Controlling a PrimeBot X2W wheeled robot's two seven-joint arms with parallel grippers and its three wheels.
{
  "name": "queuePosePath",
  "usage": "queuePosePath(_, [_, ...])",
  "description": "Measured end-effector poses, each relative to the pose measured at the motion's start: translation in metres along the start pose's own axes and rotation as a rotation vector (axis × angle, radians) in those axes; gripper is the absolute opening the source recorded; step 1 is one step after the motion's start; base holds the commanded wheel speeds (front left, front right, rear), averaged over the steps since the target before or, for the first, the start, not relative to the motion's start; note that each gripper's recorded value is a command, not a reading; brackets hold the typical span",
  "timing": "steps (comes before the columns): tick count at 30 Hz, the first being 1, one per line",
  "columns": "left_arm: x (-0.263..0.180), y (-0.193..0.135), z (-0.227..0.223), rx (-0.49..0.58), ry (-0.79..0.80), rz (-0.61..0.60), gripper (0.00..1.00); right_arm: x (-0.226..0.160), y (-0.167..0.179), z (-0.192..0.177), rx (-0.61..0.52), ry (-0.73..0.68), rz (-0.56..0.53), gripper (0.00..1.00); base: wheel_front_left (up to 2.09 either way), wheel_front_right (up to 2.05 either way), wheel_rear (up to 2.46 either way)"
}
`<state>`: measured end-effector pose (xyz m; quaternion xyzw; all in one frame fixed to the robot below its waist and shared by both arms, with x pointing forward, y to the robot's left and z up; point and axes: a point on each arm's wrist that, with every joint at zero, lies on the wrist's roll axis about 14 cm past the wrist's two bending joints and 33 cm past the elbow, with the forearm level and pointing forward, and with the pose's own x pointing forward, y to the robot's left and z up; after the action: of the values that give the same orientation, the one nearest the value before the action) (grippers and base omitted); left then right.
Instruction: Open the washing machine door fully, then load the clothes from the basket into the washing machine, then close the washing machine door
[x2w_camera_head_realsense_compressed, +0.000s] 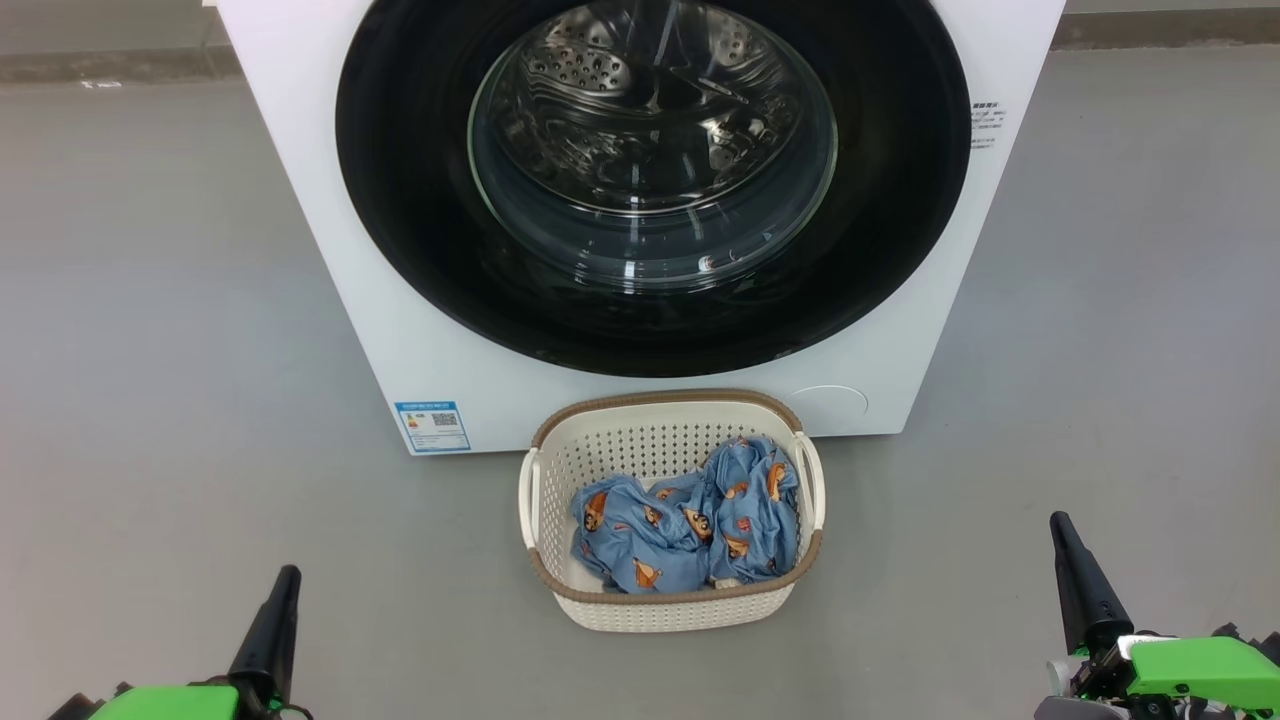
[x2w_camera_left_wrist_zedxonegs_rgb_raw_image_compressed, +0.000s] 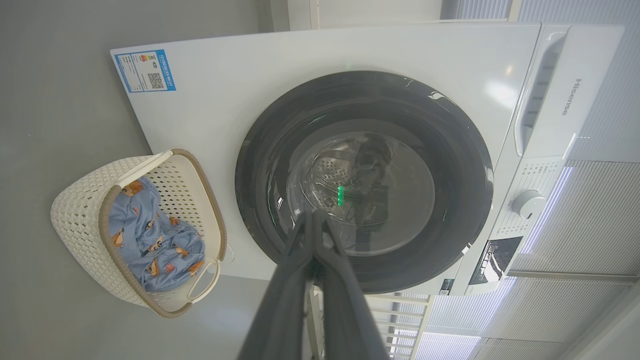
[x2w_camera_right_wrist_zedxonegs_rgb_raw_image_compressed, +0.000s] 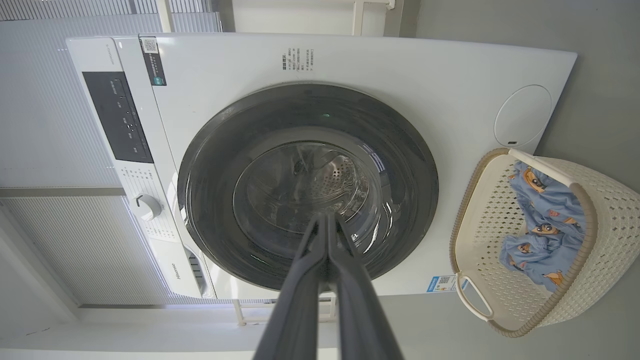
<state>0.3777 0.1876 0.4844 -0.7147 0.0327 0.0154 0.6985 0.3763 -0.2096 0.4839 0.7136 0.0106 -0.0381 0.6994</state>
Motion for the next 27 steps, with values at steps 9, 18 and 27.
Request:
queuePosePath(9, [0.0, 0.0, 0.0001, 0.0, 0.0, 0.0, 0.0, 0.0, 0.0, -0.0001, 0.0, 0.0, 0.0, 0.0, 0.0, 0.0, 0.0])
queuePosePath(18, [0.0, 0.0, 0.0002, 0.0, -0.001, 0.0, 0.0, 0.0, 0.0, -0.0002, 0.0, 0.001, 0.0, 0.0, 0.0, 0.0, 0.0])
queuePosePath(27, [0.0, 0.0, 0.0003, 0.0, -0.001, 0.0, 0.0, 0.0, -0.0001, -0.0002, 0.0, 0.001, 0.0, 0.0, 0.0, 0.0, 0.0])
